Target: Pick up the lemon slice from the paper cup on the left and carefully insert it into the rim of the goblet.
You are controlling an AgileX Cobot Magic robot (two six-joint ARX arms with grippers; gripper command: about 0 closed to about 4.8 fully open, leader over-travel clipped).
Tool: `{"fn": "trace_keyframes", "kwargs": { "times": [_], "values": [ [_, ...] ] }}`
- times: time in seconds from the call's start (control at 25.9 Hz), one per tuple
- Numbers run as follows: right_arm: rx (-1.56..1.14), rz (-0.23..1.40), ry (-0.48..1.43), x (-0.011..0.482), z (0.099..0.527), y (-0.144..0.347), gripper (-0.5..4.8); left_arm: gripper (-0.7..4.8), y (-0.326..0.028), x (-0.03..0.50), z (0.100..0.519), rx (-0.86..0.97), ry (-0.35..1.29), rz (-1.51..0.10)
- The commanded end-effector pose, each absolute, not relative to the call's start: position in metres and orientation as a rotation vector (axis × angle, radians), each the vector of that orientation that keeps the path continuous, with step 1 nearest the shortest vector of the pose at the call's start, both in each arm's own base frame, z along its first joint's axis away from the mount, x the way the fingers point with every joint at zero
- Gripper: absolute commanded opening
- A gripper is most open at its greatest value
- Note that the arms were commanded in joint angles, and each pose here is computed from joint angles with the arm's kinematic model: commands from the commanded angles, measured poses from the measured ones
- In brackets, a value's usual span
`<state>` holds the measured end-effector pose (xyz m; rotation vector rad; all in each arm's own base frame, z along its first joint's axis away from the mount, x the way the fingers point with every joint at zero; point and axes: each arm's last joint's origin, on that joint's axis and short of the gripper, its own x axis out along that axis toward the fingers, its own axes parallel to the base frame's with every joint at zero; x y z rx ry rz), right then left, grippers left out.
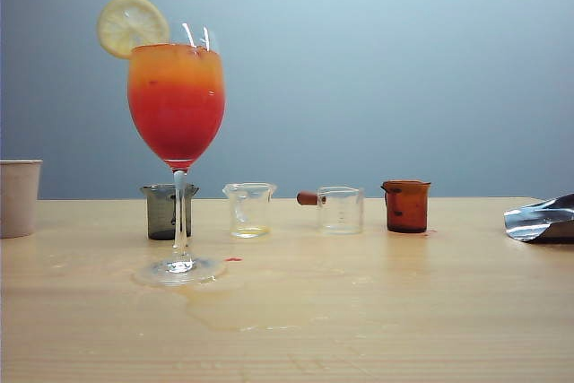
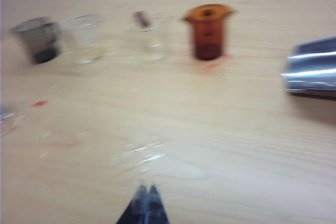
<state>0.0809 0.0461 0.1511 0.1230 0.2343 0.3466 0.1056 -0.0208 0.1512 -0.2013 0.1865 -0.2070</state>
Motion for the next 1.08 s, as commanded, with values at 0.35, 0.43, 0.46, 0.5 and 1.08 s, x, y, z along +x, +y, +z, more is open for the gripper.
{"fn": "trace_keyframes", "kwargs": {
  "times": [0.35, 0.43, 0.46, 0.5, 1.08],
  "values": [
    [0.184, -0.091, 0.163, 0.095, 0.15, 0.005, 0.0, -0.05, -0.003, 0.097, 0.169, -0.209, -0.032, -0.074],
    [0.194, -0.189, 0.132, 0.096, 0.149, -0.005, 0.0, -0.05, 0.003, 0.097, 0.17, -0.208, -0.043, -0.005],
    [0.198, -0.245, 0.128, 0.096, 0.149, -0.01, 0.0, -0.05, 0.005, 0.097, 0.17, -0.207, -0.046, 0.016],
    [0.199, -0.267, 0.125, 0.095, 0.149, -0.012, 0.0, -0.05, 0.006, 0.097, 0.17, -0.207, -0.046, 0.021],
    [0.206, -0.309, 0.12, 0.095, 0.149, -0.018, 0.0, -0.05, 0.005, 0.097, 0.169, -0.208, -0.042, 0.017]
  ]
}}
